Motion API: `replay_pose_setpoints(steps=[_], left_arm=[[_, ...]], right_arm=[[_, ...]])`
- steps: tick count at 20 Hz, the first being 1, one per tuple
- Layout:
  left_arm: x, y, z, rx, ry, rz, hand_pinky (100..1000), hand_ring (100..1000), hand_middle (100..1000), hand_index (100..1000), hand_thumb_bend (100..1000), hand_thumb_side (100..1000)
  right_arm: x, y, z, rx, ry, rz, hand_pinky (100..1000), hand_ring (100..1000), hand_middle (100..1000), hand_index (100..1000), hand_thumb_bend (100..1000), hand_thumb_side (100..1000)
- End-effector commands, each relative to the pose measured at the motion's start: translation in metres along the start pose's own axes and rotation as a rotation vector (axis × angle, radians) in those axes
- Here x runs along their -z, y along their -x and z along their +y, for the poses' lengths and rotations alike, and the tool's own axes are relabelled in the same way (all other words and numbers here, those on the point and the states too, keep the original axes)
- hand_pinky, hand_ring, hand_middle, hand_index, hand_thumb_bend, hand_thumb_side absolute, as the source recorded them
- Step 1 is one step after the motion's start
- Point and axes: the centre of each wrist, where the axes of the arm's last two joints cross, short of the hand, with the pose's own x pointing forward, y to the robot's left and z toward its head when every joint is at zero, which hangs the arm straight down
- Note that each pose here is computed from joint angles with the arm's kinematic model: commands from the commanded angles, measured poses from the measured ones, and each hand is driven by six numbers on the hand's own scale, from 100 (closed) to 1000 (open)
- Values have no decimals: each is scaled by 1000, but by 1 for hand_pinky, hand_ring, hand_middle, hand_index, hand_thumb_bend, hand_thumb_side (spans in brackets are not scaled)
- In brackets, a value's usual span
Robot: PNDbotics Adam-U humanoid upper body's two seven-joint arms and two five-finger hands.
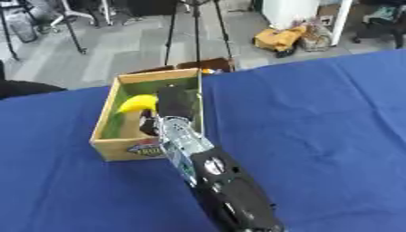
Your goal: Pick up objects on the table and place them in the box.
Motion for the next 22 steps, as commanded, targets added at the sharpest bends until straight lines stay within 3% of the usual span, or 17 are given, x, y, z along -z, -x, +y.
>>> replay_pose_setpoints(steps=[1,9,10,13,15,22], left_arm=[[7,-4,-4,-15,16,-30,393,878,865,790,100,961],[7,-4,-4,-14,16,-28,392,878,864,790,100,961],[7,-4,-3,-14,16,-28,392,877,864,790,100,961],[7,-4,-3,-14,16,-27,392,878,864,790,100,961],[7,-4,-3,-13,17,-26,392,878,864,790,100,961],[7,-4,-3,-14,20,-24,392,877,864,789,100,959]], right_arm=[[1,-10,-11,4,33,-14,350,908,530,547,100,405],[3,-7,-10,1,28,5,377,933,561,598,110,439],[3,-7,-10,2,29,6,381,937,567,609,136,444],[3,-6,-9,2,22,-3,470,987,687,751,371,547],[9,3,-15,-8,23,-11,489,999,725,796,434,575],[17,15,-27,-9,27,-21,505,1000,745,807,443,569]])
